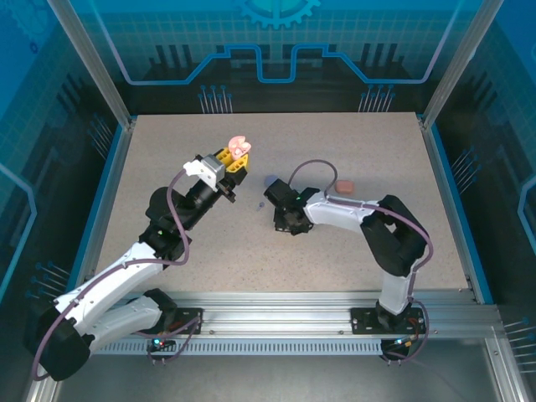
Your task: Insert wireless bluetooth earbuds into charging case
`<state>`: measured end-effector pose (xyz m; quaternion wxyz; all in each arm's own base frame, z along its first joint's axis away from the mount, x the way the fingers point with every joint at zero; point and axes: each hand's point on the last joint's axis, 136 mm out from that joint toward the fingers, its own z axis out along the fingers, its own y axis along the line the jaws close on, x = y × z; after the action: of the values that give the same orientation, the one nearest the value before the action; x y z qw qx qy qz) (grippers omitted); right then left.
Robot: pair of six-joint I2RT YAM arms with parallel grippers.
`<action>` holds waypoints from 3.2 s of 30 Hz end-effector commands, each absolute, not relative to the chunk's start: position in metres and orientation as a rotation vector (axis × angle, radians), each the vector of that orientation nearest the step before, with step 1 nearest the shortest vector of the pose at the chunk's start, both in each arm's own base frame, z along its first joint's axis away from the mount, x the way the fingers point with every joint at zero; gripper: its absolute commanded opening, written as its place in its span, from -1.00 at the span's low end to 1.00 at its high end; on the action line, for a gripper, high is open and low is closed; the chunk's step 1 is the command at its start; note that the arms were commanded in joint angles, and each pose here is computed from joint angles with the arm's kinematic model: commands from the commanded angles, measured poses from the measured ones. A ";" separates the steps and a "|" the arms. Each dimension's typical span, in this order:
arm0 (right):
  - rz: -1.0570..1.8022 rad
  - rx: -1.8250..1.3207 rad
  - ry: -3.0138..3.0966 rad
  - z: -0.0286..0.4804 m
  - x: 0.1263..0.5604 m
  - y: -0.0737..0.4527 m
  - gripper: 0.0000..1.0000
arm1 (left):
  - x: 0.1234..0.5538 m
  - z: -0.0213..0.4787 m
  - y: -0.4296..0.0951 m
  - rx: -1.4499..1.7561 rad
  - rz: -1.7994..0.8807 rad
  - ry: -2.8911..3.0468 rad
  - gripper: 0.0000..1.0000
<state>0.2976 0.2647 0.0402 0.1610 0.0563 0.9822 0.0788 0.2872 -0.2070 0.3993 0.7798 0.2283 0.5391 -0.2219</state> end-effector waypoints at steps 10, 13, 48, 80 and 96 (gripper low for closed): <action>0.444 -0.108 2.359 0.194 0.323 0.261 -0.59 | 0.280 0.414 -0.202 0.466 -0.491 1.120 -1.00; 0.496 -0.157 2.250 0.241 0.323 0.258 -0.59 | 0.279 0.416 -0.202 0.465 -0.502 1.120 -1.00; 0.870 -0.585 1.637 0.477 0.282 0.311 -0.54 | 0.275 0.406 -0.230 0.580 -0.632 1.149 -1.00; 0.770 -0.658 1.746 0.430 0.288 0.331 -0.57 | 0.275 0.410 -0.229 0.582 -0.615 1.138 -1.00; 0.792 -0.675 1.770 0.419 0.283 0.332 -0.60 | 0.277 0.414 -0.230 0.581 -0.613 1.133 -1.00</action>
<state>0.2944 0.3307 0.4173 0.5244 -0.2697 0.7418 0.3196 0.2830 -0.2304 0.3839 0.7389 0.2694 0.5532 -0.2747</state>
